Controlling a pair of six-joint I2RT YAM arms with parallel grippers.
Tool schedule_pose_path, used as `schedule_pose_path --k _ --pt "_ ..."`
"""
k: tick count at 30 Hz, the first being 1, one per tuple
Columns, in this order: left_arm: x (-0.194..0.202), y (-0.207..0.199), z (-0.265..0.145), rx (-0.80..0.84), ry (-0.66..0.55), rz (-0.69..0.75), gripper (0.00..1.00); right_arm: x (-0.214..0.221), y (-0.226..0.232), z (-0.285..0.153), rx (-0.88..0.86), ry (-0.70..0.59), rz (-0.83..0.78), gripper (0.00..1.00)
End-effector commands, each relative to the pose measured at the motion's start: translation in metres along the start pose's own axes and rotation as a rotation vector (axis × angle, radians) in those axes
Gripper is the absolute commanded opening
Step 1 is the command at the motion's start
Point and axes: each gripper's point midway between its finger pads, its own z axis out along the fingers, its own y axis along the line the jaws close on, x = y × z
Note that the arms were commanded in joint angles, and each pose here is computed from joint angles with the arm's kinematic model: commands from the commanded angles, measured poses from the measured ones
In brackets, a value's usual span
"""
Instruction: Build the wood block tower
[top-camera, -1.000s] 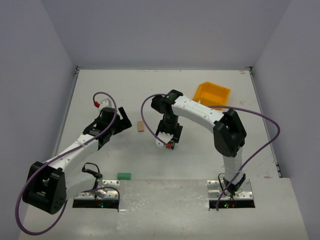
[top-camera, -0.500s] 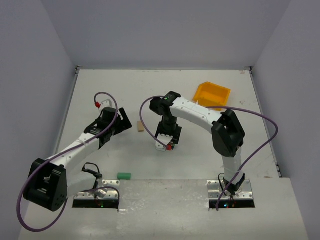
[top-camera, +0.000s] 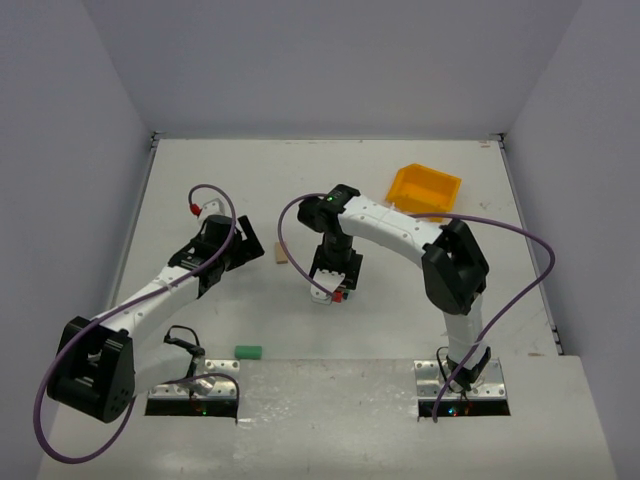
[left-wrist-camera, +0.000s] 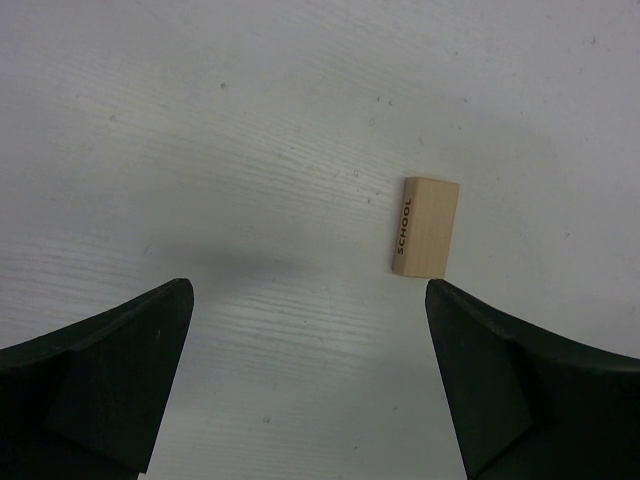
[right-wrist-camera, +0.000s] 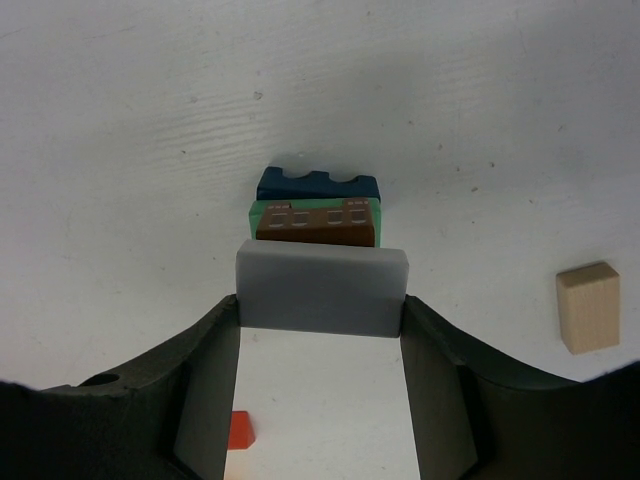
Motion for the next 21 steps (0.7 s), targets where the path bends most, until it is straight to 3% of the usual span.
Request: schedule_pose_path --k 1,6,21 --pt "-0.0225 -0.0156 -0.0024 0.041 -0.061 -0.006 1.0 -0.022 0.0283 -0.0019 -0.131 -0.08 -0.057 0.59" --pt "-0.0223 -0.0158 -0.0025 0.042 -0.06 -0.006 1.0 -0.0205 0.028 -0.0017 -0.134 -0.075 -0.044 0.63" --pt "-0.0205 -0.0152 -0.0007 0.039 -0.053 -0.003 1.0 -0.0183 0.0298 -0.0022 -0.143 -0.06 -0.022 0.58"
